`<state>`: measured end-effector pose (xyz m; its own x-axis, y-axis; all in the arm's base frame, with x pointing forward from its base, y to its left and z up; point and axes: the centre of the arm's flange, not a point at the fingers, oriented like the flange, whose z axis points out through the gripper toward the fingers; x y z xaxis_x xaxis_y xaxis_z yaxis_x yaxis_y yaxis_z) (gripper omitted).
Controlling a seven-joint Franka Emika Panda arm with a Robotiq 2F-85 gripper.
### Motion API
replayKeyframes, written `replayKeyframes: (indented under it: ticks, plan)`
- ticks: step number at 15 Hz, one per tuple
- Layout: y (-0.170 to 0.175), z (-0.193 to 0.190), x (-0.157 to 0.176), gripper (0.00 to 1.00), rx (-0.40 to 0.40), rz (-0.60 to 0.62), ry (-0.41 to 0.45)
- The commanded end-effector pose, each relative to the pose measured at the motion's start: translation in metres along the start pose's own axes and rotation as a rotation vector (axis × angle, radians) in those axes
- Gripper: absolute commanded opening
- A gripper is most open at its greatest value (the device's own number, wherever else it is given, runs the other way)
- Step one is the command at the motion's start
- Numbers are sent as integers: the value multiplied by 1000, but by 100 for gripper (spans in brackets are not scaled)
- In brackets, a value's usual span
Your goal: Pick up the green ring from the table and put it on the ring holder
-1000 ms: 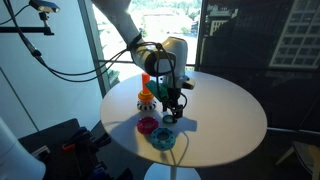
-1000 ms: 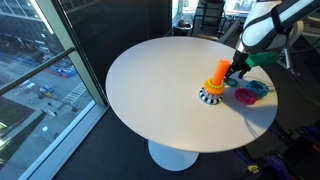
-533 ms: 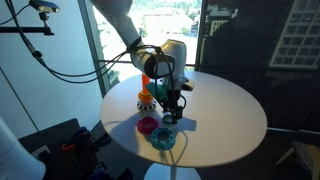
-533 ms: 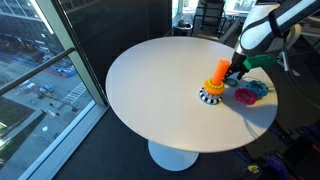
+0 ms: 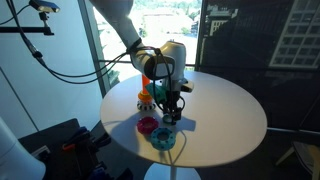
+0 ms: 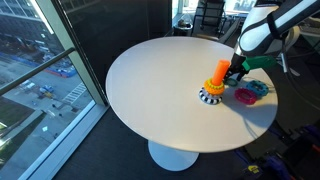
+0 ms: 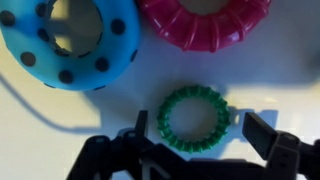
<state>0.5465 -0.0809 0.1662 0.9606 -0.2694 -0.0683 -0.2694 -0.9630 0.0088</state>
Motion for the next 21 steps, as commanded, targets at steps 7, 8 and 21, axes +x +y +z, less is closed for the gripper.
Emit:
replayKeyframes:
  ticks: [7, 8, 21]
  plan:
    - [-2, -42, 5, 45, 21, 54, 39]
    - [-3, -51, 4, 45, 19, 53, 42]
    - [-40, -177, -32, 45, 51, -67, 40]
